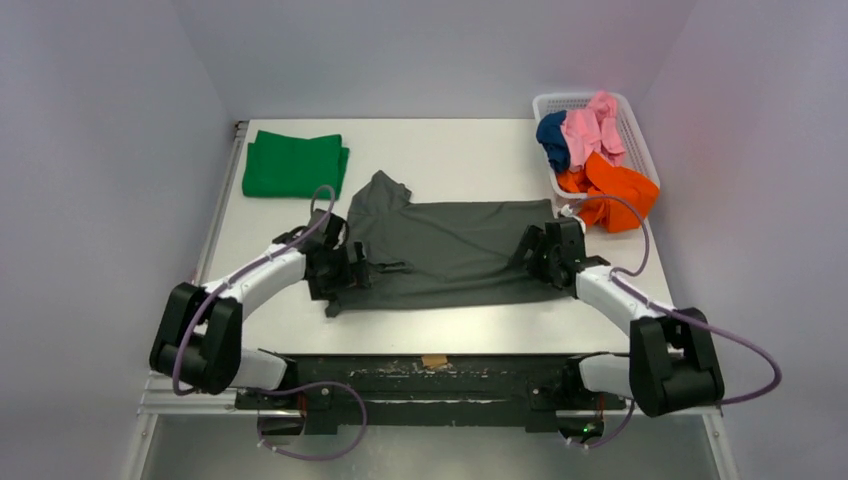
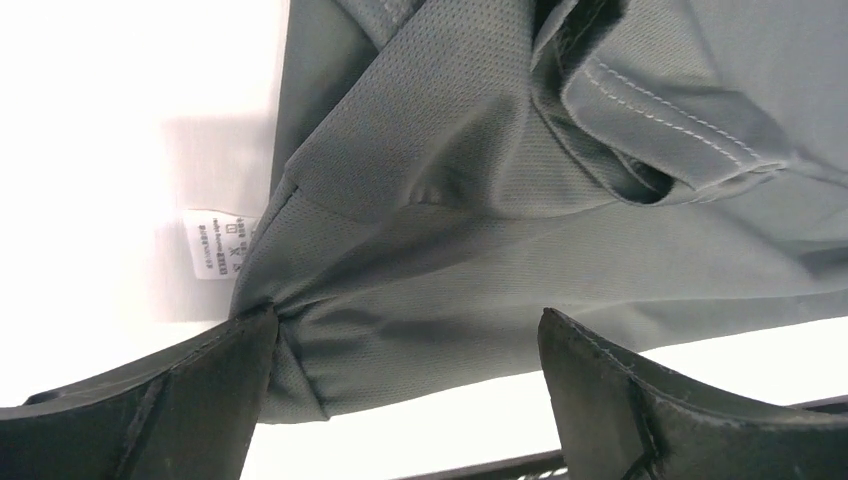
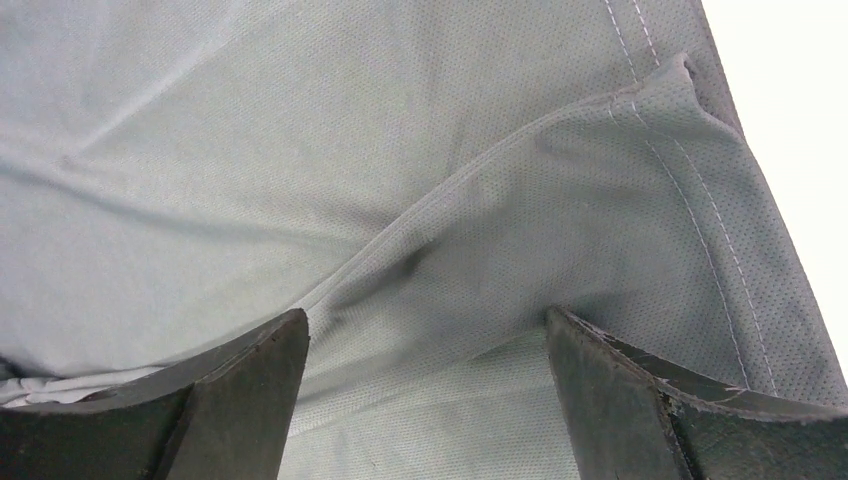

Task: Fold and stack the t-shirts
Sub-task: Fold the flattened tshirt in 1/3 of the way

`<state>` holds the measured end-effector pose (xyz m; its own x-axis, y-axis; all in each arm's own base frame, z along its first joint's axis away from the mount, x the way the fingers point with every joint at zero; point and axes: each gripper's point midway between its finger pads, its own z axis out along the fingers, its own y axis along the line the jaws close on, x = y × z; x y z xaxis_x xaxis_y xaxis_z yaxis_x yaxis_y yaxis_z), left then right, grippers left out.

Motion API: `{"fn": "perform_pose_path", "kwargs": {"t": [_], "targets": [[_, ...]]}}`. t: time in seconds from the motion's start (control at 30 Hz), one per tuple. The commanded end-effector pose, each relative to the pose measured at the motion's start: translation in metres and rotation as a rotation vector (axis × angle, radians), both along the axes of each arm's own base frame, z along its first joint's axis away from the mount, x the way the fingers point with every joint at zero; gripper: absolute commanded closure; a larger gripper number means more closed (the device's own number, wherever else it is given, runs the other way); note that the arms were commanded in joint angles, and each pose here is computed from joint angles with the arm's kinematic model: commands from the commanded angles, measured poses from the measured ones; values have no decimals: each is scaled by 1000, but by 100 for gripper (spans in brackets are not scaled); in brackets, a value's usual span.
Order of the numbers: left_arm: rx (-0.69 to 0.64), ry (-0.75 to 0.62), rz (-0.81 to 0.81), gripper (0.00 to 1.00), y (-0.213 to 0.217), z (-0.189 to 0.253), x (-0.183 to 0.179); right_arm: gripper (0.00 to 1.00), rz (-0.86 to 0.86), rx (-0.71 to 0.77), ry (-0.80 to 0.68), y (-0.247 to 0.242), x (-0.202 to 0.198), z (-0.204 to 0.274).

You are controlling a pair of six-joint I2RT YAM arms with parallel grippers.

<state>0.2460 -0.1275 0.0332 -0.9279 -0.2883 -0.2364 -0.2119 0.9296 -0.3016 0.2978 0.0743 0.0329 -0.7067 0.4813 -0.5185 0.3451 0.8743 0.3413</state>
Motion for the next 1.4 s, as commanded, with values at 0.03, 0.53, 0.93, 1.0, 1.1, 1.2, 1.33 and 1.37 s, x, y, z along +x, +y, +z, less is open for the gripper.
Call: {"fn": "perform_pose_path", "kwargs": {"t": [0.03,0.53,0.93,1.0,1.1,1.2,1.33,1.37], "targets": [[174,75,64,0,30,-4,-71,13,34,28,238,-1,-98,-32],[-121,-225,-94,0,-51,83,-18,10,113,18,-181,1,-54,67],[-178,-108,-201,0,-126,37,15,10,108,2,-150,0,-48,57],[-160,-104,-198,0,-131,31,27,10,95,-8,-157,-3,-47,59],[-118,-158,-202,0,-139,37,56,10,85,-14,-166,-5,-46,63],[-52,-205,-203,0,-144,42,89,10,61,-33,-171,-10,-46,65],[-90,-283,-270,0,-169,61,119,10,42,-47,-182,-14,-47,70],[-88,-298,-281,0,-171,64,123,10,35,-52,-185,-16,-47,71]]}}
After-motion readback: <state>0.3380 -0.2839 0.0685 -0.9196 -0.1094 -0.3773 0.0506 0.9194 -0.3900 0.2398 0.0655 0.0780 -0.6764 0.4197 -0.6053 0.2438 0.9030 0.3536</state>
